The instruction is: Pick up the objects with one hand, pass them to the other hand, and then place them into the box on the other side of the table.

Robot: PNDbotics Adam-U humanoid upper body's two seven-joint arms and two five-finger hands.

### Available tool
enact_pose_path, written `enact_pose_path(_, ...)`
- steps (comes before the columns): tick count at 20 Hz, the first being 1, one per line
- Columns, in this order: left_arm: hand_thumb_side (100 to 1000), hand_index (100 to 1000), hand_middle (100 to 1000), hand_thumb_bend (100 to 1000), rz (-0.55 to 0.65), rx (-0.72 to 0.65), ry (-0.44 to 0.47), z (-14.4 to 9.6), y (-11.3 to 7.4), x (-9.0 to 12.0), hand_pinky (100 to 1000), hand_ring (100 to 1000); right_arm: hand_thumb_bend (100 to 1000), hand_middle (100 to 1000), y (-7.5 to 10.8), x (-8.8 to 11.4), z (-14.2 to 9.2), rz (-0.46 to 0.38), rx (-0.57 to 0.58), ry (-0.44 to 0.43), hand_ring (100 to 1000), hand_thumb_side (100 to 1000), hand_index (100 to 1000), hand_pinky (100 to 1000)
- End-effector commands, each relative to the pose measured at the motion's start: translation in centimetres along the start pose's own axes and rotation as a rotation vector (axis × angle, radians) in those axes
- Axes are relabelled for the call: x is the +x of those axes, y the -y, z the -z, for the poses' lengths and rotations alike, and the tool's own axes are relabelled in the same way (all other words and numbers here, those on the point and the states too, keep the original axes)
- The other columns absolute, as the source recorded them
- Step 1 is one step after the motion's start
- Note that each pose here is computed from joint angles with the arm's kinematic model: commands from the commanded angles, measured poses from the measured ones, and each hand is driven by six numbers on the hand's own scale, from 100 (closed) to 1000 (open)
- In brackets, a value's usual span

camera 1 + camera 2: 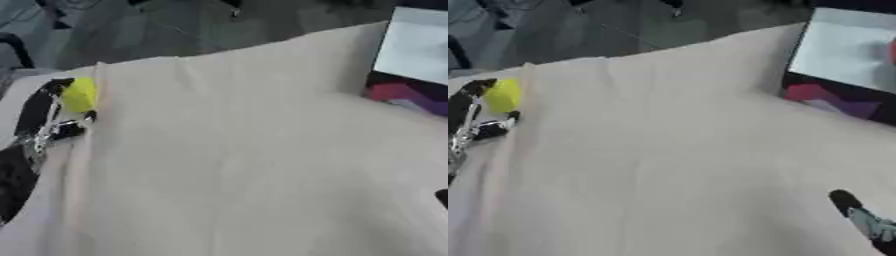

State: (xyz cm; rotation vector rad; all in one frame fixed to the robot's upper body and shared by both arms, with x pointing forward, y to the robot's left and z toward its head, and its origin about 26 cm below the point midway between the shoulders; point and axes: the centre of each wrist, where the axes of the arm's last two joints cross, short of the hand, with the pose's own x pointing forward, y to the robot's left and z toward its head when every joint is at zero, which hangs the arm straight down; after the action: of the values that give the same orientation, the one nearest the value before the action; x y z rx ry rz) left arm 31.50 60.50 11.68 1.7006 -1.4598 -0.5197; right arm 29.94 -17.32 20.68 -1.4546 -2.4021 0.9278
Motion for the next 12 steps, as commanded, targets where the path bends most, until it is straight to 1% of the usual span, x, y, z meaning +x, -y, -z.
enact_pose_path(1, 100, 730, 568, 172, -0.066, 0.151, 0.094, 0.8, -1.4, -0.7, 599, 585, 689, 1000, 0.6, -0.1, 0.2, -0.001, -0.016, 0.006, 791, 469, 828, 614)
enact_pose_path(3, 100, 679, 508, 100, -0.072, 0.152, 0.091, 0.8, -1.4, -0.6, 549, 511, 689, 1000, 0.6, -0.1, 0.2, 0.0, -0.015, 0.004, 791, 468, 828, 614)
enact_pose_path(5, 140, 614, 453, 100, -0.09, 0.168, 0.087, 0.9, -1.5, -0.5, 524, 449, 688, 1000, 0.6, -0.1, 0.2, 0.0, -0.013, 0.003, 792, 468, 828, 614)
enact_pose_path(8, 219, 570, 418, 100, -0.138, 0.2, 0.085, 1.2, -1.6, -0.4, 508, 428, 681, 1000, 0.6, -0.1, 0.1, -0.001, -0.009, 0.001, 792, 472, 828, 617)
enact_pose_path(9, 258, 553, 404, 100, -0.159, 0.212, 0.084, 1.3, -1.7, -0.4, 501, 423, 678, 1000, 0.6, -0.1, 0.0, -0.002, -0.007, 0.0, 792, 474, 828, 618)
enact_pose_path(10, 279, 546, 396, 100, -0.179, 0.224, 0.083, 1.5, -1.9, -0.4, 493, 415, 675, 1000, 0.6, -0.2, 0.0, -0.004, -0.003, 0.0, 792, 503, 828, 620)
enact_pose_path(11, 319, 534, 389, 100, -0.198, 0.236, 0.085, 1.7, -2.1, -0.3, 489, 411, 672, 1000, 0.6, -0.2, -0.1, -0.006, 0.001, -0.002, 793, 478, 828, 622)
enact_pose_path(12, 351, 525, 382, 100, -0.224, 0.247, 0.091, 1.9, -2.3, -0.2, 483, 405, 667, 1000, 0.5, -0.3, -0.2, -0.008, 0.006, -0.003, 793, 481, 828, 624)
